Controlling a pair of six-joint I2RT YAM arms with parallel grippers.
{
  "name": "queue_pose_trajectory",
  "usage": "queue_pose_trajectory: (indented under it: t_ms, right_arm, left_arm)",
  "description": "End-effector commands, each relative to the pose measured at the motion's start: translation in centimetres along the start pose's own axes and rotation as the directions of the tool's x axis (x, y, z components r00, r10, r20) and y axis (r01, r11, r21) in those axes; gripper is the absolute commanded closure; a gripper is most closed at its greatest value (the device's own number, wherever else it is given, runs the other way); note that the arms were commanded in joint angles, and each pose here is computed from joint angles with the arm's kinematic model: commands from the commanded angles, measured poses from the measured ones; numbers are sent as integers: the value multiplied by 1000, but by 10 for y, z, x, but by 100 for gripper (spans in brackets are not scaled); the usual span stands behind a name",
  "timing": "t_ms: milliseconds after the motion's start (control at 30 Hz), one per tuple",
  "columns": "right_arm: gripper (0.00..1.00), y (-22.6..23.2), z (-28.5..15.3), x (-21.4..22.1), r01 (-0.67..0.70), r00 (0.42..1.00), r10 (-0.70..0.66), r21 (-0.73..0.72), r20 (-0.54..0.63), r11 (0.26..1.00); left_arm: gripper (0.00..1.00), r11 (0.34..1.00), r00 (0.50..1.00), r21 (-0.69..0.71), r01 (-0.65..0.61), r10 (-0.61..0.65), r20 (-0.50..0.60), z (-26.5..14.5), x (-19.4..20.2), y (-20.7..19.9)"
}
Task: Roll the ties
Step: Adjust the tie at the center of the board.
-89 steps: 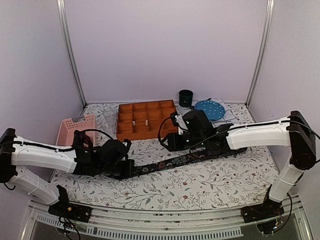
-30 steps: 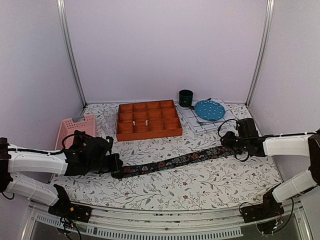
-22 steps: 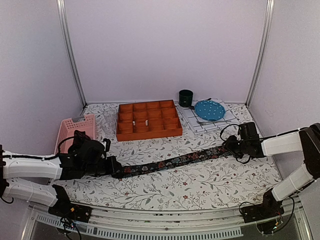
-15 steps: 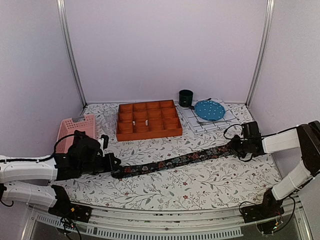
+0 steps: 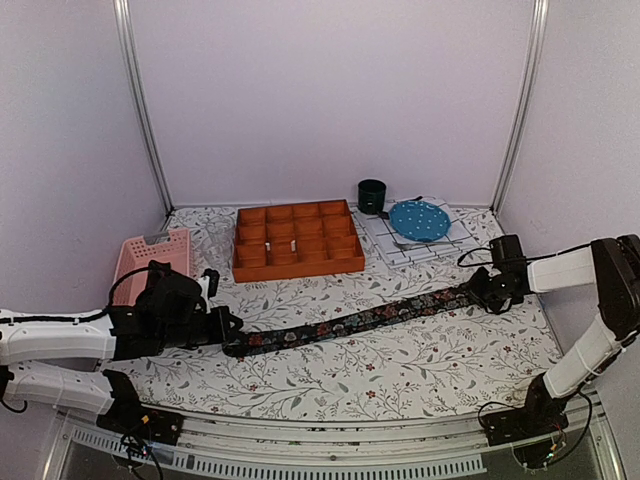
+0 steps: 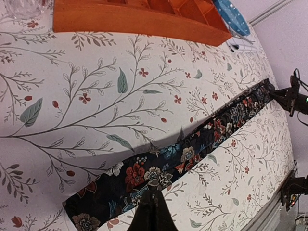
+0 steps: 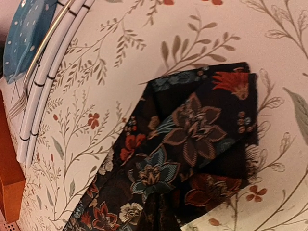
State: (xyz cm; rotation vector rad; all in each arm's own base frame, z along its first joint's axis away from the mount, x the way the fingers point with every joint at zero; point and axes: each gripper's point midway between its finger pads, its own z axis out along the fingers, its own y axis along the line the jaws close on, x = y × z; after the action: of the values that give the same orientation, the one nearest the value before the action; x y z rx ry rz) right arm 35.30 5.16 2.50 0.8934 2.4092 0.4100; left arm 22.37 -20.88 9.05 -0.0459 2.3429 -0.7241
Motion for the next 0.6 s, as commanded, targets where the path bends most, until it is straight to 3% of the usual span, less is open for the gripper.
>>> queue_pose_trajectory:
  t_ms: [0,167,300,400,567]
  right_arm:
    - [100,-30,0,5,-74,997,76,61,-30,995]
    - [100,-46,-9,-4,-132,991,132,86,6,988]
    - [99,-28,-25,-17,-113,993,113,6,44,994]
    - [87,-9,-46,-26,-86,993,92,-79,74,993]
    - [60,18,-98,-41,0,986,33,-196,165,981]
  left_arm:
    - [100,1000,1000,18,-16,16,18,-1,-9,-7]
    - [100,999,1000,23,-26,26,18,-1,-10,-8]
    - [100,999,999,24,-29,29,21,-2,-11,-8]
    - [98,999,999,24,-33,33,29,-4,-13,-9]
    - [86,998,997,7,-56,56,47,-6,-19,-10]
